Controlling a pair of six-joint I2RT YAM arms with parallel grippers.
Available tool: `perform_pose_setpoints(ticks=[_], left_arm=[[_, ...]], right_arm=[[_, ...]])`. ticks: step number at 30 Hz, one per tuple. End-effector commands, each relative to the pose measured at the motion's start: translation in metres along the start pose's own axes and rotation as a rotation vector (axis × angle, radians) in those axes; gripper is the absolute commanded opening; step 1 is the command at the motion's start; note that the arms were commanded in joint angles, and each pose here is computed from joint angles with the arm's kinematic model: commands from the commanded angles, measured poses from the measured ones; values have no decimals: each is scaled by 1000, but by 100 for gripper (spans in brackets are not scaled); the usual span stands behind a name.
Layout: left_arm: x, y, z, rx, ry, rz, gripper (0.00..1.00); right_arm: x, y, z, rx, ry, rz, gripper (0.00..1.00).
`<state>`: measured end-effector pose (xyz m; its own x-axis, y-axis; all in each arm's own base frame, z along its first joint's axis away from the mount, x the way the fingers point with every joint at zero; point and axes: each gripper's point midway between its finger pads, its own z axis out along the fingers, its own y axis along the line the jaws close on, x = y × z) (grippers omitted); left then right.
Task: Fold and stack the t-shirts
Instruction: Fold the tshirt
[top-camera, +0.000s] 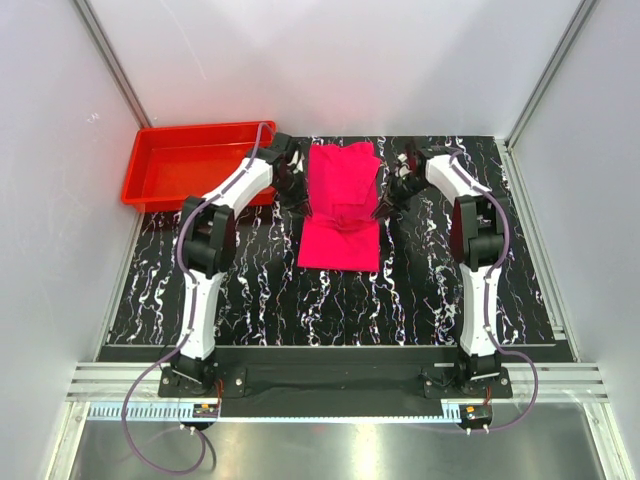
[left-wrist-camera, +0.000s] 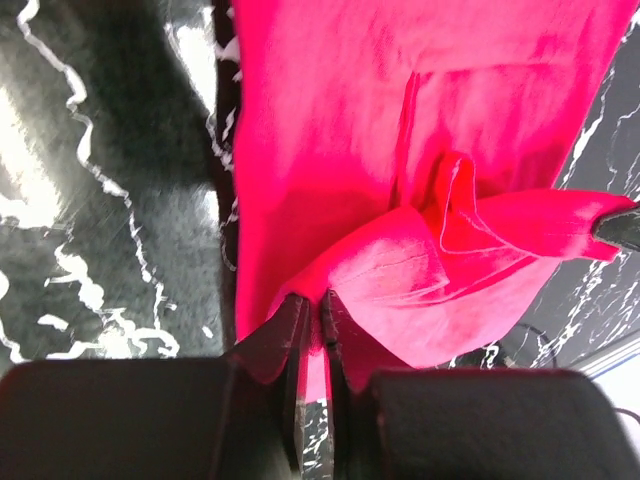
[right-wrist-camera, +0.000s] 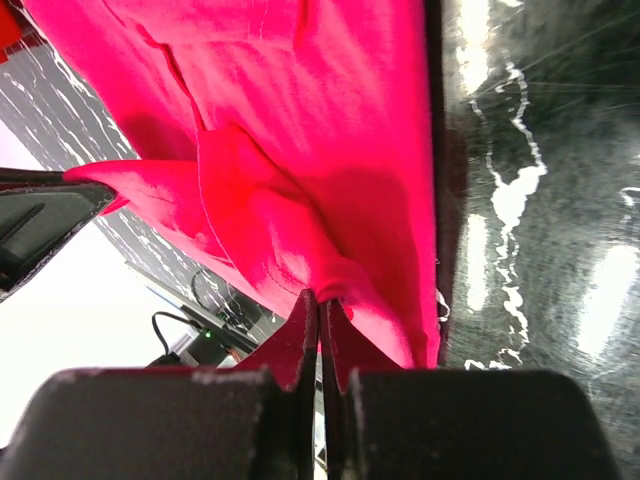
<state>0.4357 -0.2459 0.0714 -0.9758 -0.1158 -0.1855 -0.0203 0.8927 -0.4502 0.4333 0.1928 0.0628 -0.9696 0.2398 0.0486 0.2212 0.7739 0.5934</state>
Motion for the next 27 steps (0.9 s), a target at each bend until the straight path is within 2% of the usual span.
perform_pose_setpoints(ticks=[1,4,6,8,14,16,20,21,23,25,27], left_arm=[[-27,-21,-8,86,-71,32,13],[-38,-19,-6,88,-86,27,22],[-45,-13,-4,68,-103,14,31],[-55,-9,-11,57,-133,-4,43],[-86,-3,-63,-23,-290,10,55],[-90,-5,-90,-48,-351,38,57],[-64,-2,-108,-46,-342,87,58],[-39,10,-91,-47,-265,82,58],[-25,0,-99,25,-277,129,58],[12,6,-81,77,-186,130,59],[34,6,-79,114,-156,149,68]], right_arm=[[-17,1,-10,3,-48,-10,1],[-30,2,-11,-6,-80,-17,5],[-46,4,-8,-22,-116,-36,9],[-65,6,-3,-38,-151,-55,23],[-113,19,-8,-94,-199,-56,64],[-119,19,-20,-48,-239,-62,65],[-91,23,-45,-8,-246,-39,64],[-83,23,-48,-8,-247,-35,62],[-56,25,-54,-18,-231,-43,62],[-35,24,-58,-30,-204,-49,64],[-8,17,-59,-43,-173,-50,66]])
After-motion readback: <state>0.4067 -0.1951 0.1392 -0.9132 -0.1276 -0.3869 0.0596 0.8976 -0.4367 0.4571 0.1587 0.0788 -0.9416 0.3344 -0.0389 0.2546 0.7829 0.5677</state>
